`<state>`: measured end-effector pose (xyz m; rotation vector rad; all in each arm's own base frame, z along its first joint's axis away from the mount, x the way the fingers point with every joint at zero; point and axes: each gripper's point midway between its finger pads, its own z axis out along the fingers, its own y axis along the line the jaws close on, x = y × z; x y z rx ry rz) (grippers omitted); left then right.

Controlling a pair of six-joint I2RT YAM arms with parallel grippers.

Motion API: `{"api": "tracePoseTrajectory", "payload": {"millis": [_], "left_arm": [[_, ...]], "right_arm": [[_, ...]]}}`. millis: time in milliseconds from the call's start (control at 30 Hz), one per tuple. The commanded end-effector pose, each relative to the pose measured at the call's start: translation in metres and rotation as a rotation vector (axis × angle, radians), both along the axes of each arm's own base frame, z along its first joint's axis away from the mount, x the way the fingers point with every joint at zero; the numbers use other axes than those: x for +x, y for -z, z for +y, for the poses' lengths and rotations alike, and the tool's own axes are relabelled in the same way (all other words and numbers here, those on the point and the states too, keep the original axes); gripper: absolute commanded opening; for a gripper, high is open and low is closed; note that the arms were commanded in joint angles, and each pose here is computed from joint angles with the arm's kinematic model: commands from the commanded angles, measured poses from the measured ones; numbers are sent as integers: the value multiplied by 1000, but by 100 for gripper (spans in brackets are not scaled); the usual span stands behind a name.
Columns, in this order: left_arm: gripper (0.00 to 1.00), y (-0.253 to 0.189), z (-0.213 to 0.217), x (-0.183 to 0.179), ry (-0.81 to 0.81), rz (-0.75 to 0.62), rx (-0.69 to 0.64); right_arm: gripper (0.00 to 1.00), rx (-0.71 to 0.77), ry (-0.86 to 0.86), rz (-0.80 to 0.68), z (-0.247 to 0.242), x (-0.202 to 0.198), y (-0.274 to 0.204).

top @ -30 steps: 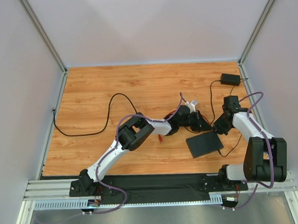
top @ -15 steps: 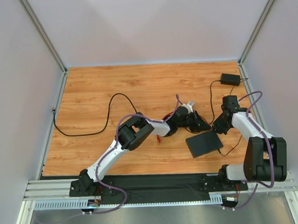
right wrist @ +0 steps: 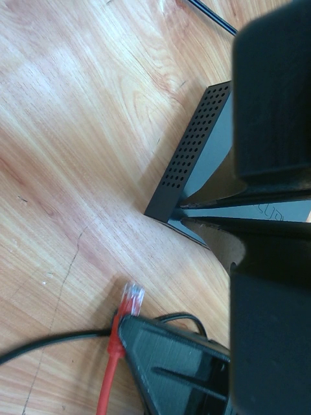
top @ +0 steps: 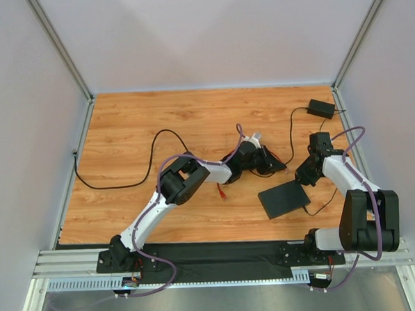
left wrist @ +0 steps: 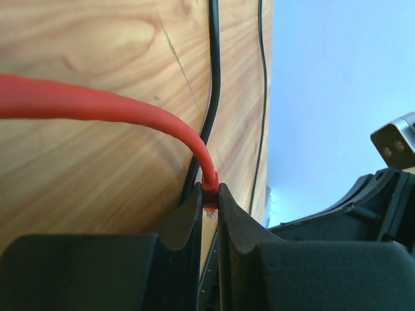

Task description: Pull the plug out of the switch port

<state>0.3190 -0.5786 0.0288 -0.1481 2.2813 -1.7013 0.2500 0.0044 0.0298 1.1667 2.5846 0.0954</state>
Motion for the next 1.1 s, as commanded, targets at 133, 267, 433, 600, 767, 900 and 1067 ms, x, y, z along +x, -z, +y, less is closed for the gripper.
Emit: {"api": "tracePoseTrajectory", "payload": {"millis": [133, 267, 433, 600, 767, 900, 1067], "left_arm": [[0, -38, -5, 14, 21, -211, 35], [0, -73, -5, 9, 76, -298, 28], [0, -119, 2, -5, 157, -411, 4], [0, -150, 22, -8, 242, -498, 28], [0, -148, 75, 22, 227, -549, 159], [0, -127, 126, 52, 129, -514, 290], [17, -99, 186, 78, 29, -450, 523]], "right_arm": [[11, -69, 3, 299, -11, -76, 45], [11, -70, -3, 286, -11, -74, 43], [11, -73, -11, 268, -12, -70, 40], [12, -64, -23, 244, -10, -64, 36], [12, -43, -47, 197, -6, -56, 25], [12, -39, -67, 142, -5, -43, 11], [12, -48, -89, 109, -6, -38, -3]]}}
